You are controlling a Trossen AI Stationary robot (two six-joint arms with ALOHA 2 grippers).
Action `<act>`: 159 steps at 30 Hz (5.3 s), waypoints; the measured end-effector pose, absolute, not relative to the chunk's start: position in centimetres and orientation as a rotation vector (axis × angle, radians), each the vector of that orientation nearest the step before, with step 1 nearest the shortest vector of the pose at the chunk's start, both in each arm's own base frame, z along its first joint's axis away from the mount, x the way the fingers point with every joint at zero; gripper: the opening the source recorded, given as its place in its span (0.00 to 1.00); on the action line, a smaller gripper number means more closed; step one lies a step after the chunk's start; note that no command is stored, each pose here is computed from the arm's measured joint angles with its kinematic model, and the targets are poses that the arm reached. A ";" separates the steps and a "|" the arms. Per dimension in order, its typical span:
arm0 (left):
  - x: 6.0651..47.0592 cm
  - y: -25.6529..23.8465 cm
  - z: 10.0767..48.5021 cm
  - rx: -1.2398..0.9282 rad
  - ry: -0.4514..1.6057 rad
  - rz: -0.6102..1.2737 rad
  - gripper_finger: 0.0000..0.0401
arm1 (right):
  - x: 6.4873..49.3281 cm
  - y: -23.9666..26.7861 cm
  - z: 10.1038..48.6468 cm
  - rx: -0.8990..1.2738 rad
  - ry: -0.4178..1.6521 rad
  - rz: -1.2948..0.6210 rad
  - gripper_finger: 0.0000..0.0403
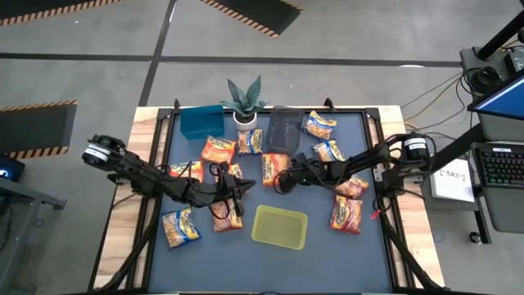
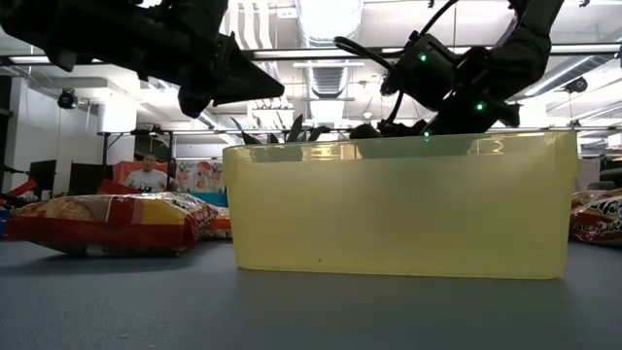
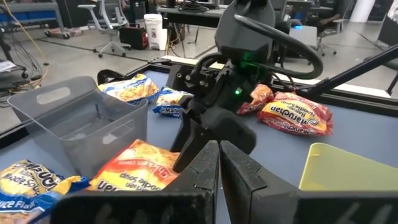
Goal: Sort Maruchan noodles
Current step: Put the orange bag into the black bin
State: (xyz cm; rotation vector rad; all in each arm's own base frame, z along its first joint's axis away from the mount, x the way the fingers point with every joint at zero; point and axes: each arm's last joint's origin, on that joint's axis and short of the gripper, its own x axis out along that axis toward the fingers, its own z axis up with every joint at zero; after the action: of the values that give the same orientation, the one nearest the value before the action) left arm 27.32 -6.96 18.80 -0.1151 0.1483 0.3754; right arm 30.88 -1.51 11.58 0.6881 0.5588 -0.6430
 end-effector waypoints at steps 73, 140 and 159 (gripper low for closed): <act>32.0 -2.5 10.1 0.007 0.556 0.437 0.00 | 29.7 -1.1 15.0 0.792 0.582 -0.512 0.49; 22.6 -3.8 21.1 0.283 0.165 0.189 0.00 | 32.2 -2.1 17.6 0.770 0.277 -0.129 0.27; 18.3 -2.6 24.6 0.207 -0.217 0.332 0.00 | 26.4 -4.1 27.5 0.565 0.390 -0.387 0.27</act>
State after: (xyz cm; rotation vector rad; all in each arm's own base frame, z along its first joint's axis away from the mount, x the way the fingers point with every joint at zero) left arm 18.31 -2.59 24.59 0.2067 -0.2173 0.3320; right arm 26.37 -4.12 27.52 0.5648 0.3901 -0.3874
